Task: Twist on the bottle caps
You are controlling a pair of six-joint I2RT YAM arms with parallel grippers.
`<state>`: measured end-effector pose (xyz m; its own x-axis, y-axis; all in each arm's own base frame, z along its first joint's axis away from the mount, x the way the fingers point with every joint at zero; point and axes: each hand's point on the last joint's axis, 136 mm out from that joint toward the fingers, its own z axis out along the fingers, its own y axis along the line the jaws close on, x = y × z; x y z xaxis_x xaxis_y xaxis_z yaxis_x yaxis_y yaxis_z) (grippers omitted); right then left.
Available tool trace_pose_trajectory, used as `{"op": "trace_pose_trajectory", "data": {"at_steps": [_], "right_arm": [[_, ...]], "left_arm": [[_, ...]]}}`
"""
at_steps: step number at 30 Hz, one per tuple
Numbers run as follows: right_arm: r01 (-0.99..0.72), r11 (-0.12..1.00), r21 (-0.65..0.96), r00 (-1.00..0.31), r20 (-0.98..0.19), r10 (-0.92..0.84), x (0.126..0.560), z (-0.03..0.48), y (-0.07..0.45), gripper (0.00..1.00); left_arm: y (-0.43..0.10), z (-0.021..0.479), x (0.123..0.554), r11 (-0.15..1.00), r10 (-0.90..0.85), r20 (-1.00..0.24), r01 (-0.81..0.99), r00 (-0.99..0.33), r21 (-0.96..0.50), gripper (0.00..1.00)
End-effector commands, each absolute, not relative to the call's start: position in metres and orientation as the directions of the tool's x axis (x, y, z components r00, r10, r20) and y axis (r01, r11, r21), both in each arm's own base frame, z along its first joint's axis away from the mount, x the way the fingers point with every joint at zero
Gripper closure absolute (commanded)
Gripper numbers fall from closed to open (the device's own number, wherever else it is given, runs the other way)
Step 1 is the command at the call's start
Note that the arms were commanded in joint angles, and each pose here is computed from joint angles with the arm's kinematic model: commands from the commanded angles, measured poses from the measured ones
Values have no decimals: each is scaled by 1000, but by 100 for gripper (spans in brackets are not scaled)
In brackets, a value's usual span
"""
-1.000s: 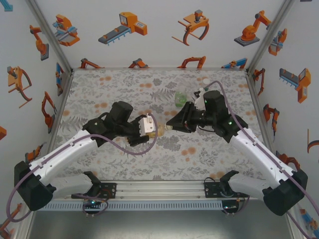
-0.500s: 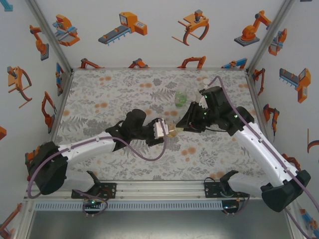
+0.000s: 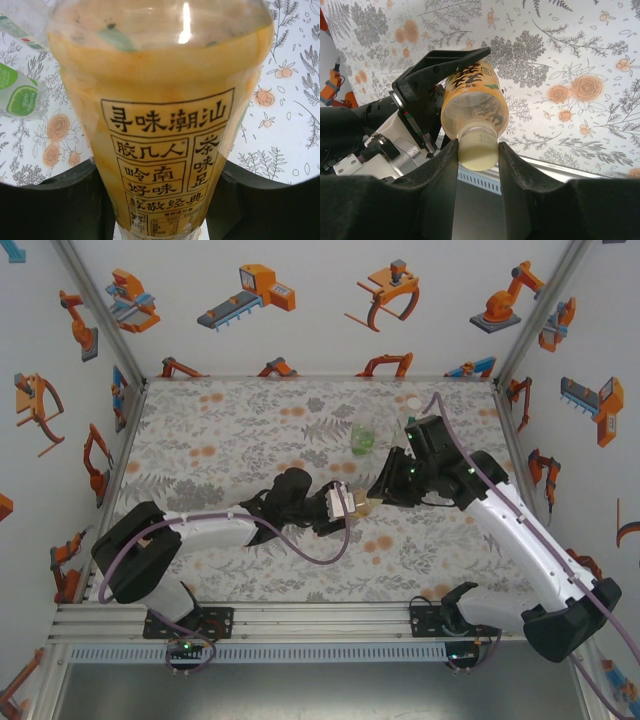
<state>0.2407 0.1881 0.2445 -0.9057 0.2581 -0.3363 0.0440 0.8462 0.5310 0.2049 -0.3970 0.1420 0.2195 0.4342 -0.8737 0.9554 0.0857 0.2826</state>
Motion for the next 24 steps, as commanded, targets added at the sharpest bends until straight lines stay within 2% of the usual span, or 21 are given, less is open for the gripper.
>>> {"op": "trace_pose_trajectory", "data": {"at_steps": [1,7,14,17,24], "right_arm": [[36,868,495,-918,-328,225,235,241,188,62],[32,864,502,-919,-325,223,239,243,192,61],[32,870,492,-910,-346,229,241,245,188,60],[22,873,487,-903,-365,227,243,247,187,63],[-9,880,474,-889,-407,211,244,258,183,68]], "left_arm": [[-407,175,219,187,331,-926,948,185,256,100],[-417,166,211,184,264,-958,969,113,164,100],[-420,162,206,172,246,-962,971,121,166,100],[-421,163,206,171,243,-963,972,117,161,100],[-413,165,227,272,262,-961,949,83,157,100]]}}
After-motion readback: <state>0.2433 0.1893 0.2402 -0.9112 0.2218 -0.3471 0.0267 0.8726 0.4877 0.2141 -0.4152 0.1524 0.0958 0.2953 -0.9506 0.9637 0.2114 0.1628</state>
